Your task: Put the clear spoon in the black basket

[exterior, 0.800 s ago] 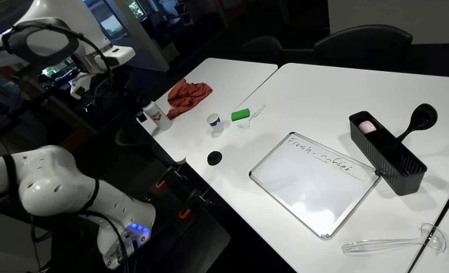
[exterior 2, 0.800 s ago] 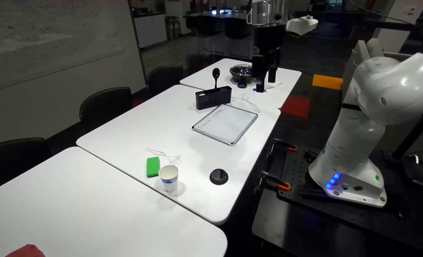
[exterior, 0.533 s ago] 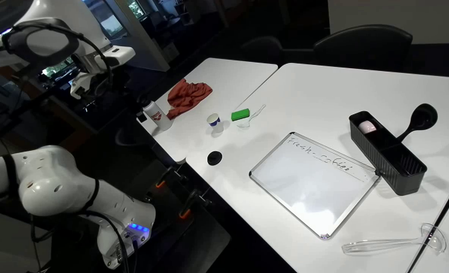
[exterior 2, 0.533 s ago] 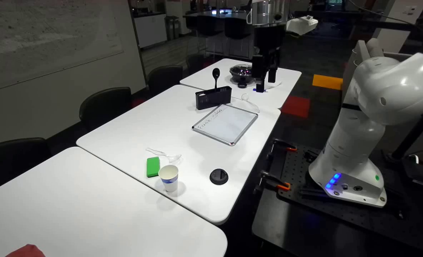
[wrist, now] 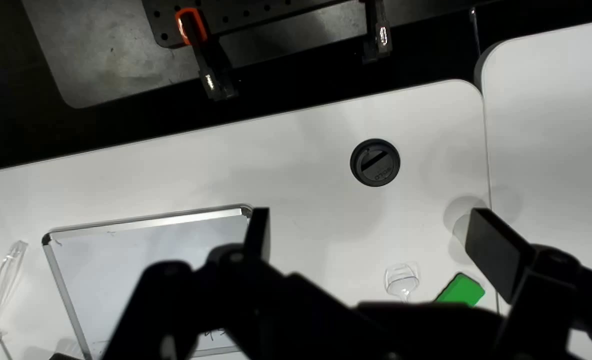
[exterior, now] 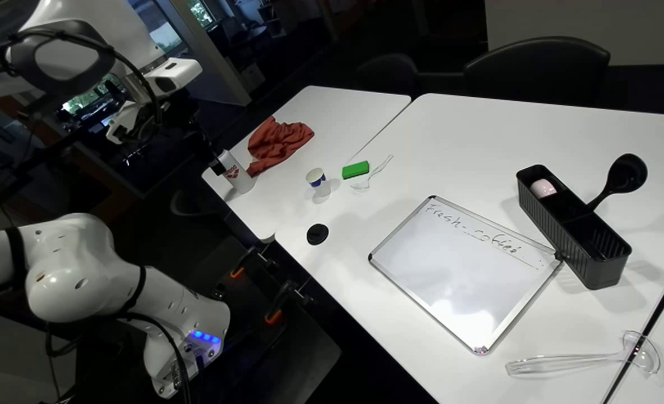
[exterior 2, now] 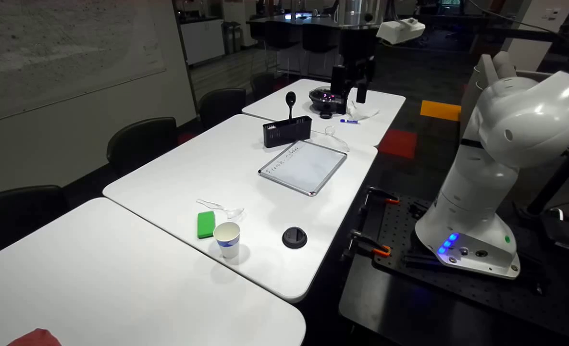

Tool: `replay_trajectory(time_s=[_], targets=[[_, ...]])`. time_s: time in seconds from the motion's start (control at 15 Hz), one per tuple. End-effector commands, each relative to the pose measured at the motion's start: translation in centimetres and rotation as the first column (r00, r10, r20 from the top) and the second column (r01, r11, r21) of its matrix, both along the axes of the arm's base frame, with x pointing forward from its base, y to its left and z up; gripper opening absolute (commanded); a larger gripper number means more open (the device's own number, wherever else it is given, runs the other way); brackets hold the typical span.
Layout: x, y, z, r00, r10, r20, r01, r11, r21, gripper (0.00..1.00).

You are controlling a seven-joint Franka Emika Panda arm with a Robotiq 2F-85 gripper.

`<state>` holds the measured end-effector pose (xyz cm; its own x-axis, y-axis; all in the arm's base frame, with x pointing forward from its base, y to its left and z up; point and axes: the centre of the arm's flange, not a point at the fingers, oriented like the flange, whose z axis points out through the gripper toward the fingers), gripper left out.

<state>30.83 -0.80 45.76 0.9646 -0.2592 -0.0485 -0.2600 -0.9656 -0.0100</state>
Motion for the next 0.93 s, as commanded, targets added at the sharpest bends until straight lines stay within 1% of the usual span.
replay_trajectory(time_s=[0.0,0.2,0.33,0.53,0.73,0.87], targets=[[3.5,-4.8,1.5,0.984,-0.169,0.061,0.17,0.985,-0.014,1.0],[5.2,-10.1,2.5,0.954,-0.276,0.12,0.279,0.96,-0.008,1.0],[6.2,-13.9,2.7,0.928,-0.337,0.16,0.341,0.94,-0.002,1.0],[7.5,-19.6,2.2,0.877,-0.417,0.238,0.433,0.901,-0.02,1.0],[8.1,-24.8,0.8,0.824,-0.485,0.294,0.519,0.853,-0.048,1.0],[7.9,-28.1,-0.9,0.784,-0.543,0.301,0.583,0.81,-0.058,1.0]])
